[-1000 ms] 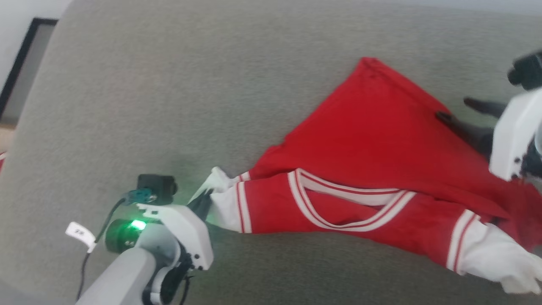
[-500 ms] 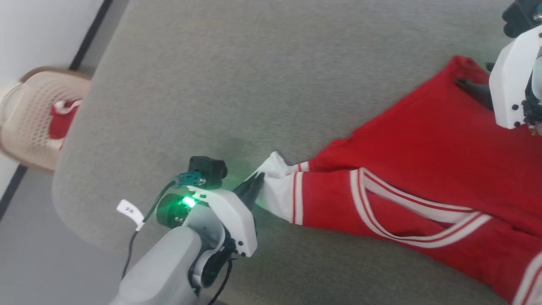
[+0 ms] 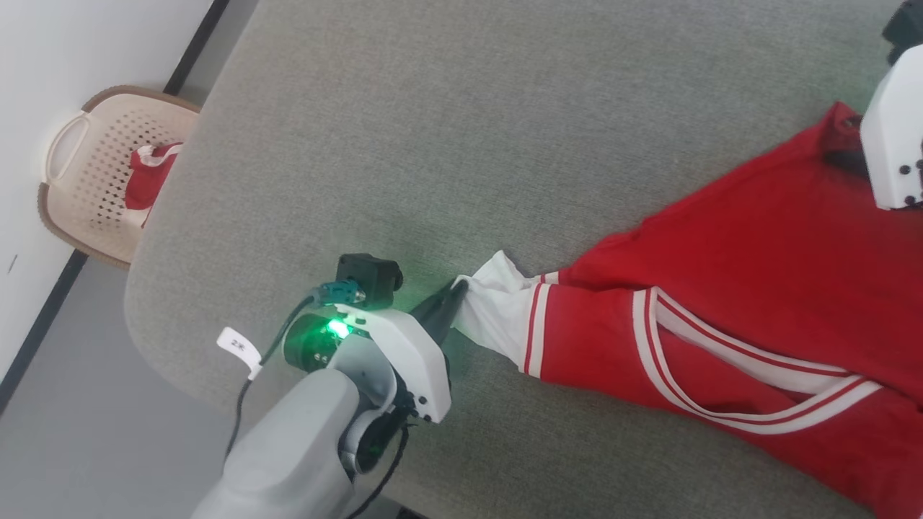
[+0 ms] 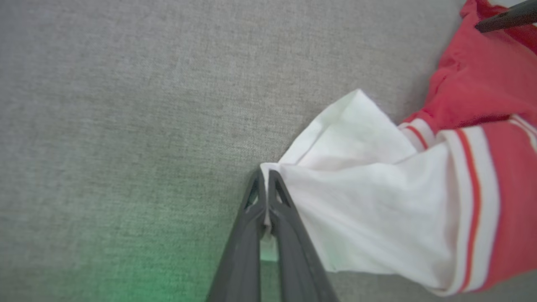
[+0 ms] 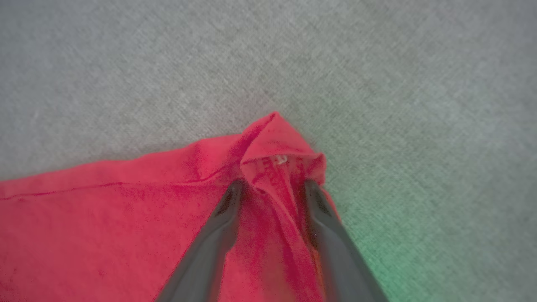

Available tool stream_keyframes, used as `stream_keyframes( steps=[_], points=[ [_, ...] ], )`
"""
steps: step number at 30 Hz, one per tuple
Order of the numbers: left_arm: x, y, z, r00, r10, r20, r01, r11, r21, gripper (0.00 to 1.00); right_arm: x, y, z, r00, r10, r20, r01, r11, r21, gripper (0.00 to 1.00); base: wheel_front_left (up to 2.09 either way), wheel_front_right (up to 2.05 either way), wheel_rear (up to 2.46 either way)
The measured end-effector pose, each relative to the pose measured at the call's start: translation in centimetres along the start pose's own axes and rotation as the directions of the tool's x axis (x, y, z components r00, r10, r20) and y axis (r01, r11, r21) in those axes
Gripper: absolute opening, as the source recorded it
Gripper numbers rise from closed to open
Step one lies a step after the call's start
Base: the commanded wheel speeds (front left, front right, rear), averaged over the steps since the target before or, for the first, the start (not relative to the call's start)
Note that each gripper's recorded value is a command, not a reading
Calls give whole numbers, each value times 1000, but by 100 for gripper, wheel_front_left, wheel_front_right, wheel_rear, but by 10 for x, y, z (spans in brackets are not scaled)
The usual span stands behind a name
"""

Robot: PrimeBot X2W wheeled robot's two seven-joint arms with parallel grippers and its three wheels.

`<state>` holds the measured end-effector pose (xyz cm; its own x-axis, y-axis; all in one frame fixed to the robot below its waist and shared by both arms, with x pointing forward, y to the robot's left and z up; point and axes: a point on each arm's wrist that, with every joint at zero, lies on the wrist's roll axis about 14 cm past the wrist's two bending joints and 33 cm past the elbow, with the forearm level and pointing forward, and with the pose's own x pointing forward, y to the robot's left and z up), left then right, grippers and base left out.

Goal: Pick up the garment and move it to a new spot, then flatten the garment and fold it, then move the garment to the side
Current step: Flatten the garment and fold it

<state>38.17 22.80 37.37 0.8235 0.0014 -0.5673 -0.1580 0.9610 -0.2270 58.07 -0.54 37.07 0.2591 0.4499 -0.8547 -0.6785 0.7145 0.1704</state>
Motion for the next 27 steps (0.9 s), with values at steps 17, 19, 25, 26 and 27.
stream_keyframes(
  steps=[17,19,25,26,27],
  points=[
    [13,4,136,981,-34,192,-8,976,217,0,-98,-22,21,959,-85,271,83,996,20,0,0,0,0],
    [12,-7,162,972,-63,227,2,966,259,0,-118,-27,22,945,-106,310,103,994,27,0,0,0,0],
    [4,-39,230,941,-134,311,18,937,348,0,-180,-34,23,898,-163,408,162,986,38,0,0,0,0],
    [3,-45,239,935,-148,322,21,931,365,0,-189,-35,22,891,-173,420,172,984,40,0,0,0,0],
    [1,-51,248,929,-159,335,20,923,385,0,-199,-35,22,882,-182,434,183,982,40,0,0,0,0]
  ],
)
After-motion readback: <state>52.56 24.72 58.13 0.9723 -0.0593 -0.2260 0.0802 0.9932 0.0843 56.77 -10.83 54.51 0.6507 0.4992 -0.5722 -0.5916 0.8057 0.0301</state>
